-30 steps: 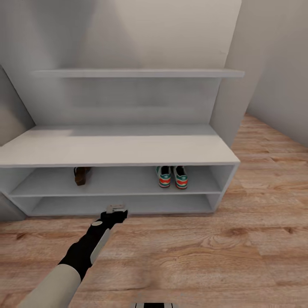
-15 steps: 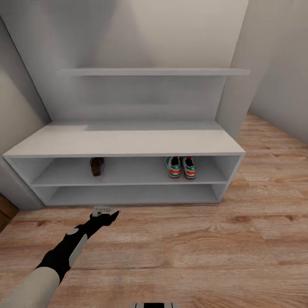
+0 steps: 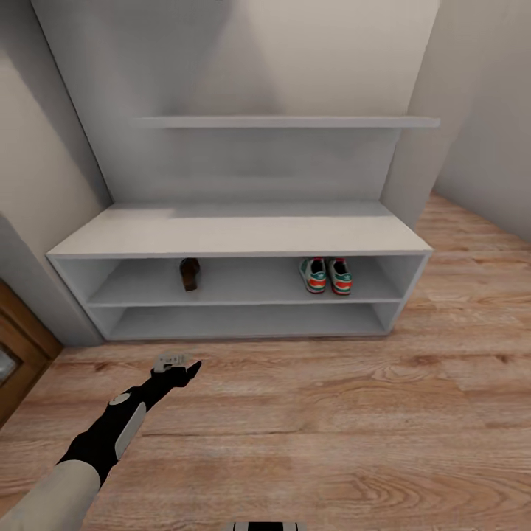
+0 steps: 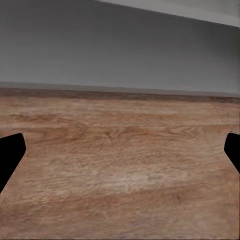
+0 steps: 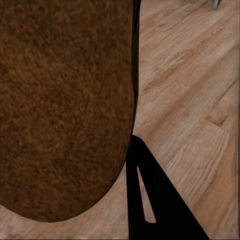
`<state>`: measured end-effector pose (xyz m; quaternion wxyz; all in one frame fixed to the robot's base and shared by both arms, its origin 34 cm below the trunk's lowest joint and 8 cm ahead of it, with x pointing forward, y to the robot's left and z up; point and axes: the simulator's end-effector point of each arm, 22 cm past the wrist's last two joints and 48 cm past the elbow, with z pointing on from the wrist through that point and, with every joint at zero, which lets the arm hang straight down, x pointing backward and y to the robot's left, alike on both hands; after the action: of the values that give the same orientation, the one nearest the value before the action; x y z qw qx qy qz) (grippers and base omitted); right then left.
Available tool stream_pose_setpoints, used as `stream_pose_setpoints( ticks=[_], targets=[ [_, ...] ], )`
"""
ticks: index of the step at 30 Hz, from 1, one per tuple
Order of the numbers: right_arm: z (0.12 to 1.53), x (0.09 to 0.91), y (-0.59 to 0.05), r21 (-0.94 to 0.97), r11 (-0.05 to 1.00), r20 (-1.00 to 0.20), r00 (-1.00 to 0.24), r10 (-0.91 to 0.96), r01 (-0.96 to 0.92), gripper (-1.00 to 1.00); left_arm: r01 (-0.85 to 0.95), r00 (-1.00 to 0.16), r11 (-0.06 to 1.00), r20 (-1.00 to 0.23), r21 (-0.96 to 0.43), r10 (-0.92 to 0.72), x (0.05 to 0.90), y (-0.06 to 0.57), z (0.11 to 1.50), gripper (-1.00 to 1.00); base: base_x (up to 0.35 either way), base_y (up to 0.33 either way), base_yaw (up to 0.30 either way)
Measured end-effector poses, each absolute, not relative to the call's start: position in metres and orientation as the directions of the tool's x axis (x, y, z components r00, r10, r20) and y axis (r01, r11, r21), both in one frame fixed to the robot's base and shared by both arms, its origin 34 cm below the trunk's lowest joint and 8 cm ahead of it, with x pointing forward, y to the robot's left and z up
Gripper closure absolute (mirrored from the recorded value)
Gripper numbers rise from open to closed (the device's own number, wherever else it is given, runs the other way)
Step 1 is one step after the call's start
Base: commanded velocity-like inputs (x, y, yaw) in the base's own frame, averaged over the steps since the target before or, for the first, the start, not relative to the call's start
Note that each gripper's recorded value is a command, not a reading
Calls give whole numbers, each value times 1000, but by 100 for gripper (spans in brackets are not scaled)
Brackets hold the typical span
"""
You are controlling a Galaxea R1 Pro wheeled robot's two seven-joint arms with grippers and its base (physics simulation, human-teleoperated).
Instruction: Pick up the two gym shoes and the two sandals from the corridor floor and place them onto the hallstand (shoe rack) in the corridor, making sure they are on the rack and not on the floor. Arrange them so the two gym shoes are next to each other and the two sandals are next to each other.
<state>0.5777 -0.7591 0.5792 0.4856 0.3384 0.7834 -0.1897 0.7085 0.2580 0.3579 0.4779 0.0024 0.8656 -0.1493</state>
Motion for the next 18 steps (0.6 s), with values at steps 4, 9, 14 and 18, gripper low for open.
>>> stream_pose_setpoints(
  ticks=[4,9,14,18],
  targets=[
    [579,578,-759,32,699,-889,-299,346,714,100,147,-544,955,-828,-257,-139,708,258,358,-100,-218,245,0],
    [579,578,-759,31,699,-889,-300,346,714,100,145,-546,955,-826,-257,-140,708,259,358,-100,-112,281,0],
    [579,578,-758,32,700,-889,-300,346,714,100,144,-547,956,-826,-257,-140,708,259,357,-100,-20,306,0],
    [579,578,-758,32,700,-889,-300,346,713,100,144,-547,956,-825,-258,-140,708,259,357,-100,44,332,0]
  ],
)
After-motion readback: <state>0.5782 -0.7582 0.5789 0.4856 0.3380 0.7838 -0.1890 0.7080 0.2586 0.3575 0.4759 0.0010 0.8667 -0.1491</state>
